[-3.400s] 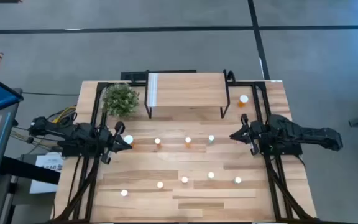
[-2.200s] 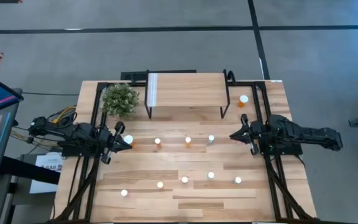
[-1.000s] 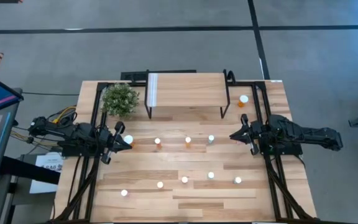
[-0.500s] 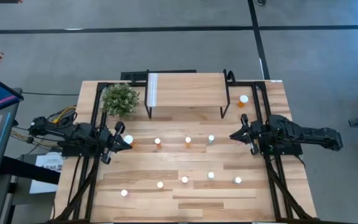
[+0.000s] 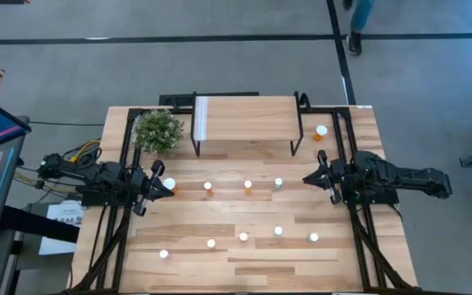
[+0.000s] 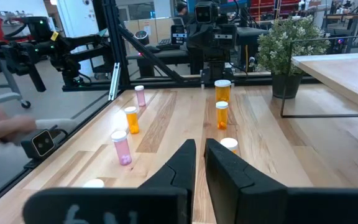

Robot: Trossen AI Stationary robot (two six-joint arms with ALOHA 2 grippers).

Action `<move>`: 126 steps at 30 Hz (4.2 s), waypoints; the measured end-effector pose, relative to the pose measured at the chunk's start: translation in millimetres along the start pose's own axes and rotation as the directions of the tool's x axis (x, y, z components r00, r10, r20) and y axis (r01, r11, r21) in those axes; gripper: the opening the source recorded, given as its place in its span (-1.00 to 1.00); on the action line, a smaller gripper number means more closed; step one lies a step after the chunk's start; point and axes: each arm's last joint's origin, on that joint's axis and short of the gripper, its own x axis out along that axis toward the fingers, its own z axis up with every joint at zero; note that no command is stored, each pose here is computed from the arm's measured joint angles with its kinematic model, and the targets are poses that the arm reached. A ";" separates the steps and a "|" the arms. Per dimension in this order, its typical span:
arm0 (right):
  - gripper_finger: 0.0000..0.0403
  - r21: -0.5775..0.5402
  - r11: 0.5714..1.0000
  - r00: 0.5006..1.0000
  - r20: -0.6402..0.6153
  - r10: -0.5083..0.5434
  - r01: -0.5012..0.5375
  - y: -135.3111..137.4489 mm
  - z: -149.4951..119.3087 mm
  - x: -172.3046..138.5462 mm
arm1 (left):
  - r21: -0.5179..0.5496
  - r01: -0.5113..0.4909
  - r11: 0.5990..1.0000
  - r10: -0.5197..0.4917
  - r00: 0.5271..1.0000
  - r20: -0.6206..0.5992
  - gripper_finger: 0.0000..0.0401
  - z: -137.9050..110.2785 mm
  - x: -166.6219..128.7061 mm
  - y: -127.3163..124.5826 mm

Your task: Pick and place medicine bottles onto shelf by color

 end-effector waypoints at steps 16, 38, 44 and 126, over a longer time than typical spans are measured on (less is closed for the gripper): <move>-0.70 0.000 1.000 1.000 0.000 0.000 0.000 0.0 0.1 0.0 | 0.000 0.000 1.000 0.000 1.000 0.000 -1.00 -0.1 0.0 0.0; -0.70 0.000 1.000 1.000 0.000 0.000 0.000 0.0 0.0 0.0 | 0.000 0.000 1.000 0.000 1.000 0.000 -1.00 -0.1 0.0 0.0; -0.70 0.000 1.000 1.000 0.001 0.000 0.000 0.0 0.1 0.0 | 0.000 0.000 1.000 0.000 1.000 0.000 -1.00 0.0 0.0 0.0; -0.70 0.000 1.000 1.000 0.000 0.000 0.000 0.0 0.1 0.0 | -0.147 -0.559 0.816 0.392 0.723 -0.569 -0.48 41.8 14.5 5.2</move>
